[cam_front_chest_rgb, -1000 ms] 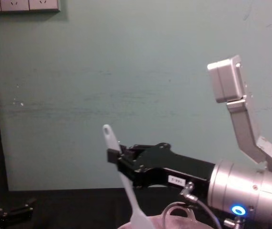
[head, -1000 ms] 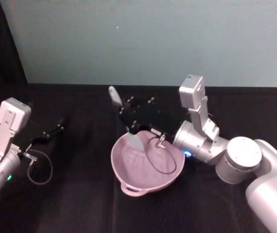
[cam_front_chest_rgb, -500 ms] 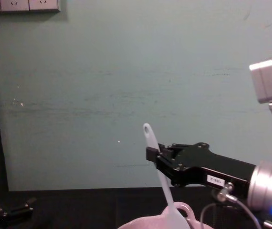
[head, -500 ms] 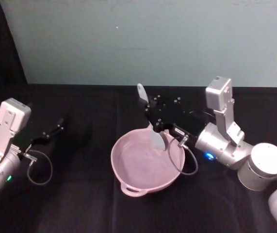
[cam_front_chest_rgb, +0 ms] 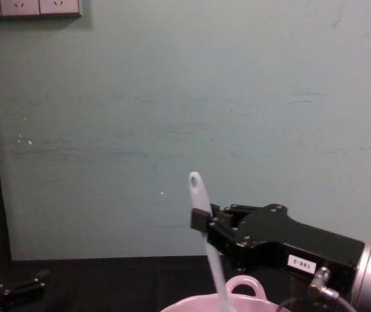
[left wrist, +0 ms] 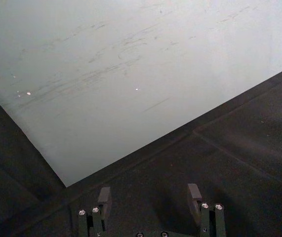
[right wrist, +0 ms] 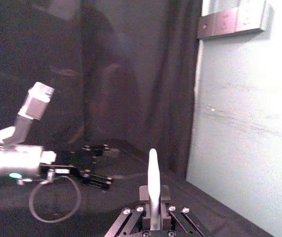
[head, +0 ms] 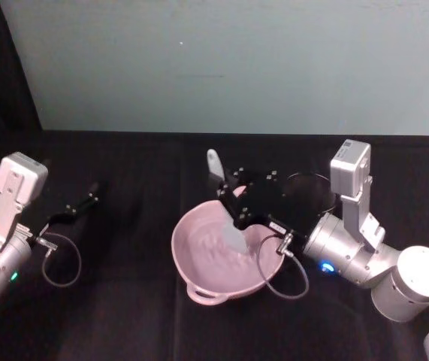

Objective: Use the one hand to pick up the spoon and stir the clear water in the bowl.

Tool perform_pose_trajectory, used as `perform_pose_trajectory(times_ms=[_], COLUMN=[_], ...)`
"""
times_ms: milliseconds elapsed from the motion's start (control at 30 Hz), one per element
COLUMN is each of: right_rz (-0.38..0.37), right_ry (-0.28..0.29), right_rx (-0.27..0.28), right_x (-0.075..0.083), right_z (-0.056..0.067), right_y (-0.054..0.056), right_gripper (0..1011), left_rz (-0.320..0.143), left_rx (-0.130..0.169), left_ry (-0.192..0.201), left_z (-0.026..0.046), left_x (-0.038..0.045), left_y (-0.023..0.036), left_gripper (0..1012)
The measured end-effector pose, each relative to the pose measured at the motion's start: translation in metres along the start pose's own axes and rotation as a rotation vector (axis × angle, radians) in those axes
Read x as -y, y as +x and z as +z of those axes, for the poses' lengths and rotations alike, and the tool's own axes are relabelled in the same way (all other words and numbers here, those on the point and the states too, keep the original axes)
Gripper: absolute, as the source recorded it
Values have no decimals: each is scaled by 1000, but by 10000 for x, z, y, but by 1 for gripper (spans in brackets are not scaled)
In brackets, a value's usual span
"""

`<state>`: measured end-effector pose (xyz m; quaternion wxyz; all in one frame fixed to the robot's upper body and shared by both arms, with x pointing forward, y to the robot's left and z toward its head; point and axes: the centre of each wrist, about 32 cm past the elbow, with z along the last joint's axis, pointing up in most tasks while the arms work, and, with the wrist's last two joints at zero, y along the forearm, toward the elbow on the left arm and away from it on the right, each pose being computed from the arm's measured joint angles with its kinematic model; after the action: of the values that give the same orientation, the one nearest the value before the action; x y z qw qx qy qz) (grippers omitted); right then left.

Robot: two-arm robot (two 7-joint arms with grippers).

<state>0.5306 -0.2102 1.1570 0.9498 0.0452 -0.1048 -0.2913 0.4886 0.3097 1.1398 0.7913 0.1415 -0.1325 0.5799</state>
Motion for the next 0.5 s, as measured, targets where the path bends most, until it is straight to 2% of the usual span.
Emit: perform_pose_trajectory(times_ms=[67,267,500], right_rz=[26,77,87], right_ry=[12,21,26], right_rx=[-17,-44,-46], right_x=[-30,-183,-390], right_z=[-2,-43,-118], right_y=[-66,-146,-107], right_gripper=[118,118,118], left_rz=[0,0,0], left_rx=[0,0,0], left_ry=[0,0,0], left_z=[0,0,0], left_x=[0,0,0], left_y=[0,0,0], left_gripper=[1005,1005,1005])
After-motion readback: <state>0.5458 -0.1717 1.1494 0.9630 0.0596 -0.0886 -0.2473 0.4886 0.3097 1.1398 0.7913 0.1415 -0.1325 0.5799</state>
